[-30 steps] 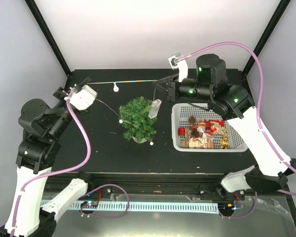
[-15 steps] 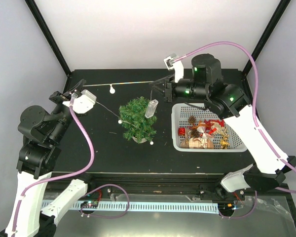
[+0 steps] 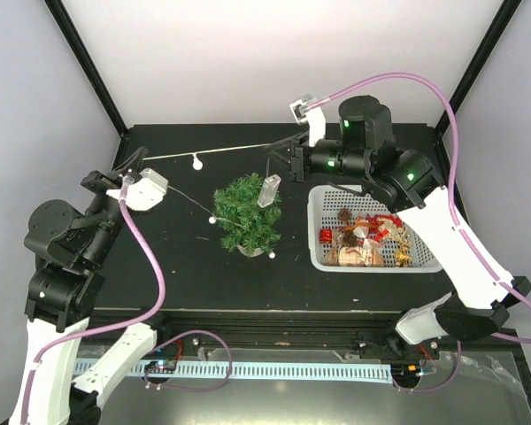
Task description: Decorate the small christmas tree
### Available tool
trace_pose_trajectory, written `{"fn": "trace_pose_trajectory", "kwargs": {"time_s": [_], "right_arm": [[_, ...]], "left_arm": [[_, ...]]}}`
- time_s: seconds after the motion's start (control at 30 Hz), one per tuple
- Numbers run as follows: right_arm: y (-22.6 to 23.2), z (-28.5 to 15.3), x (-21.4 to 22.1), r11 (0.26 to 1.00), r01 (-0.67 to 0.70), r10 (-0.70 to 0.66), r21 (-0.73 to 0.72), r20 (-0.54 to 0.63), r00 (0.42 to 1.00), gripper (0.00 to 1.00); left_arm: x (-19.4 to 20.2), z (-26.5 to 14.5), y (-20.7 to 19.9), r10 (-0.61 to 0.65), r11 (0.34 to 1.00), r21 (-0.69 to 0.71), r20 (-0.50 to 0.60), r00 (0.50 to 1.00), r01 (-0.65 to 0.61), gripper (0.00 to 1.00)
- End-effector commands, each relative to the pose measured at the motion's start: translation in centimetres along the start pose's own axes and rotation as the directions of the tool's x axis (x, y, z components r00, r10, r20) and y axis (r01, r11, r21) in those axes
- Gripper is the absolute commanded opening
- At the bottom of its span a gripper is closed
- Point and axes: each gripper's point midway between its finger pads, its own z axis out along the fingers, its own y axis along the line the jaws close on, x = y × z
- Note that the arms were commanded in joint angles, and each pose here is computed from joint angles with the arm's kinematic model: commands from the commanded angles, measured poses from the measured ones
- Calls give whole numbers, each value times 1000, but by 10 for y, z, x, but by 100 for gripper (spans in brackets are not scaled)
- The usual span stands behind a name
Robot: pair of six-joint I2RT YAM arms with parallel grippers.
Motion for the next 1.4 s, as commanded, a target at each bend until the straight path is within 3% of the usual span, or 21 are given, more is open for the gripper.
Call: {"fn": "trace_pose_trajectory", "kwargs": {"time_s": [0.0, 0.17, 0.67, 1.07, 1.23, 1.37], "right_arm": [[-100, -44, -5, 881, -96, 71, 464, 72, 995, 1], [-102, -36, -5, 886, -100, 79, 454, 64, 995, 1], [-120, -45, -11, 843, -114, 79, 526, 89, 993, 1], [-136, -58, -21, 801, -155, 96, 578, 132, 987, 1], [-141, -64, -21, 785, -162, 96, 598, 141, 985, 1], [-147, -68, -19, 767, -169, 101, 619, 144, 984, 1]], "left_arm": [[-2, -104, 128, -126, 824, -564, -98, 987, 49, 2], [-1, -110, 126, -119, 826, -562, -110, 987, 37, 1], [53, -89, 64, -102, 890, -455, -232, 967, -15, 1], [82, -17, 16, -79, 942, -335, -246, 966, -8, 2], [91, 9, 16, -56, 936, -351, -246, 968, -35, 2], [88, 31, 5, -9, 945, -323, -188, 982, -53, 8]]}}
